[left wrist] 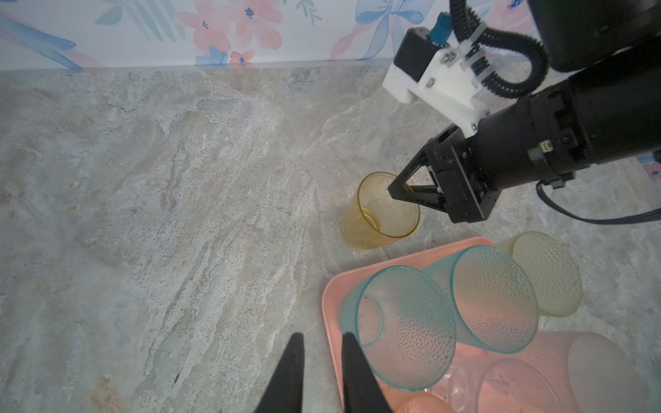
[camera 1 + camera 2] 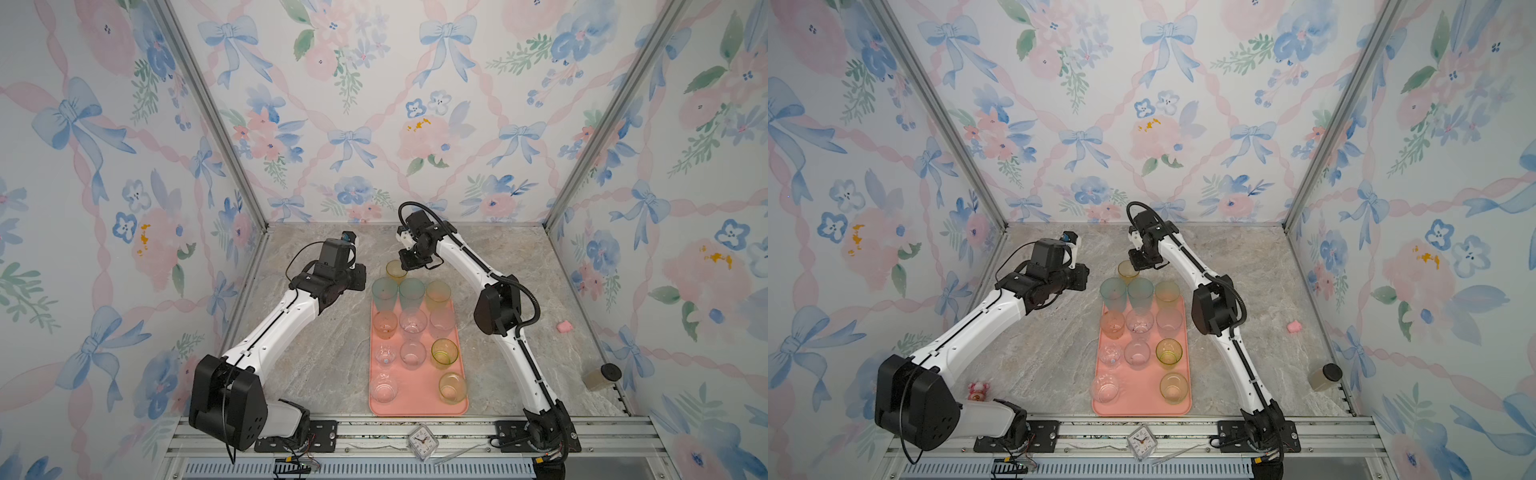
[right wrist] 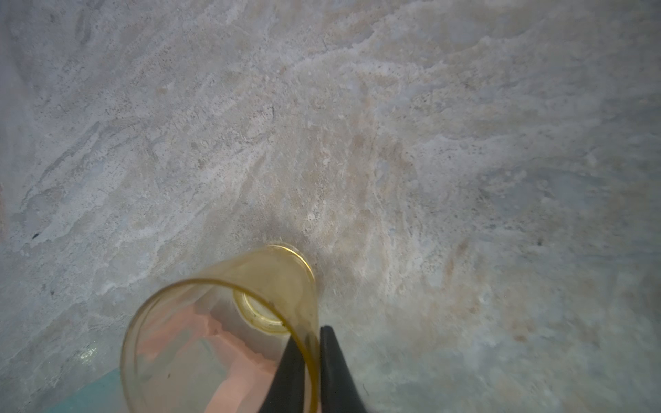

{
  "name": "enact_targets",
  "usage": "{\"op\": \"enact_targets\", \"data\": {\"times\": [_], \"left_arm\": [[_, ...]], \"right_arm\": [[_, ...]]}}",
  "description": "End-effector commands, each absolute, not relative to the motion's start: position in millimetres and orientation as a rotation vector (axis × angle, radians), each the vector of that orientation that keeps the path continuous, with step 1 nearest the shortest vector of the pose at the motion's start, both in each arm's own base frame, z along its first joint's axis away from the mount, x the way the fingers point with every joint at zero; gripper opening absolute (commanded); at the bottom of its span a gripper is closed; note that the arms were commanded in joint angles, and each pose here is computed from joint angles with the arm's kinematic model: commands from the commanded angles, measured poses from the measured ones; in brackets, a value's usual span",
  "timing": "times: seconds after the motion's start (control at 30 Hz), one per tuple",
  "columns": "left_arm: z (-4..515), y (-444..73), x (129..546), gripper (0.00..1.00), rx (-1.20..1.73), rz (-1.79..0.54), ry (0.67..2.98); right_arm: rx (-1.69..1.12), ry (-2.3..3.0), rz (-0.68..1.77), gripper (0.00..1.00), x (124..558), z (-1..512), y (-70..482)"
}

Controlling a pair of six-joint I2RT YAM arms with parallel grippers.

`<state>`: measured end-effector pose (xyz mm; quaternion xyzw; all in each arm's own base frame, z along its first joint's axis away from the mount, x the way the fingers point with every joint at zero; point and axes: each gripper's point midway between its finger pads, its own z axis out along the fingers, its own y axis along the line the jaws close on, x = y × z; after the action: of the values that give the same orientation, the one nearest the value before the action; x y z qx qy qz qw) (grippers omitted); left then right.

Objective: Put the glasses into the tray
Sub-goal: 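Lower the right gripper onto the yellow cup rim and close, then lift the yellow cup with the right gripper and carry it over the tray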

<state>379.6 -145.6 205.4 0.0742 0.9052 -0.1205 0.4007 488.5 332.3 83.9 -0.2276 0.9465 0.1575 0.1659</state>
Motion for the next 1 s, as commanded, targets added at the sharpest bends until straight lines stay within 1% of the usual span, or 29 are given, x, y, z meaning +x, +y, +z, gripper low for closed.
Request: {"op": "enact_targets", "data": {"times": [0.0,0.2,0.63,0.97], "left_arm": [[211,-143,377,0.22,0.205,-0.31,2.266],[212,-141,377,0.22,0.201,-0.312,2.264],[208,-142,376,0.22,0.206,-0.316,2.274],[197,-145,378,0.21,0.194,-0.337,2.297]], "right_arm": [[-0.669,2.663,0.415,0.09,489,92,338],[-0.644,2.617,0.394,0.0,496,105,335],[-0.523,2.481,0.43,0.0,514,155,327],[-0.454,2.405,0.404,0.0,518,193,301]]}}
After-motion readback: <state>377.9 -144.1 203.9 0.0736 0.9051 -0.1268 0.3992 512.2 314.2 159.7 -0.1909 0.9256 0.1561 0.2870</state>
